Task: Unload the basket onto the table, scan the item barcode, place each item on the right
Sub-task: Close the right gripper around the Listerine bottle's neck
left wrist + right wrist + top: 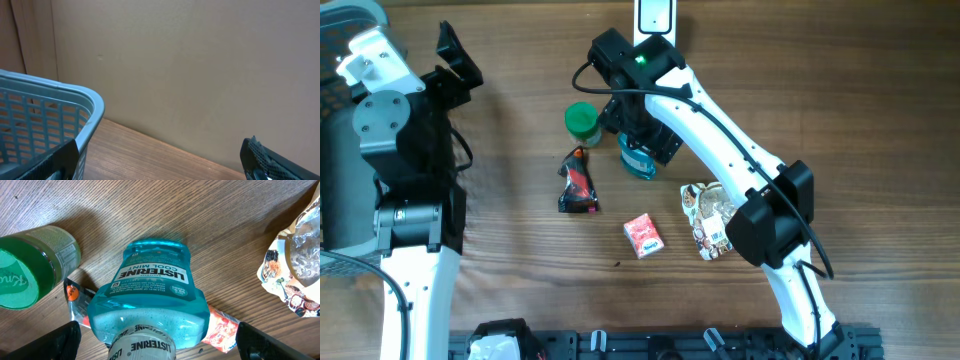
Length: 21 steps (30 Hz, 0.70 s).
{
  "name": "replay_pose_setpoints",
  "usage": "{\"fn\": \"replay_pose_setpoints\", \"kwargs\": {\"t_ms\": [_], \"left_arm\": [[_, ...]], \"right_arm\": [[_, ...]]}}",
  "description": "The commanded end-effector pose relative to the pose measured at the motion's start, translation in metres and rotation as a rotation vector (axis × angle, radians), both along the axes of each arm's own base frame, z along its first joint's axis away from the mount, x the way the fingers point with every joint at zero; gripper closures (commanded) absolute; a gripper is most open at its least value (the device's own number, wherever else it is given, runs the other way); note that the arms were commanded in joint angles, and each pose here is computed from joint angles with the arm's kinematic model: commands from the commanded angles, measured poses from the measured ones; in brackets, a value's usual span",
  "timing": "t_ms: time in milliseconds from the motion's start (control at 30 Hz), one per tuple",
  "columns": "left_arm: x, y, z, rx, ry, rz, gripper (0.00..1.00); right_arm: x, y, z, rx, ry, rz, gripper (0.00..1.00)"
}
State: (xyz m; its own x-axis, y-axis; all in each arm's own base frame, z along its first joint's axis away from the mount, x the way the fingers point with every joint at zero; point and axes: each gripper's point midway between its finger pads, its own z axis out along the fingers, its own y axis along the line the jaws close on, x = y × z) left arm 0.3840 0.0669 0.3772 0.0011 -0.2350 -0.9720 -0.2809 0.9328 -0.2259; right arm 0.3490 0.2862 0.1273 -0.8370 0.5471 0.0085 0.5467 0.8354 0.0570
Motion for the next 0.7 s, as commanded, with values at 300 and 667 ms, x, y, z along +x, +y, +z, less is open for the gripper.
{"fn": "replay_pose_setpoints", "kwargs": {"t_ms": [300,667], "left_arm": [[0.001,0.001,0.003,0.013,-0.004,0.006,0.0],[0.001,0.001,0.003,0.013,-0.004,0.006,0.0]], "right_arm": [[0.001,0.006,-0.039,-0.022,0.073,-0.027,0.0],[0.0,0.005,-0.039,-0.028,0.08,-0.028,0.18]]}}
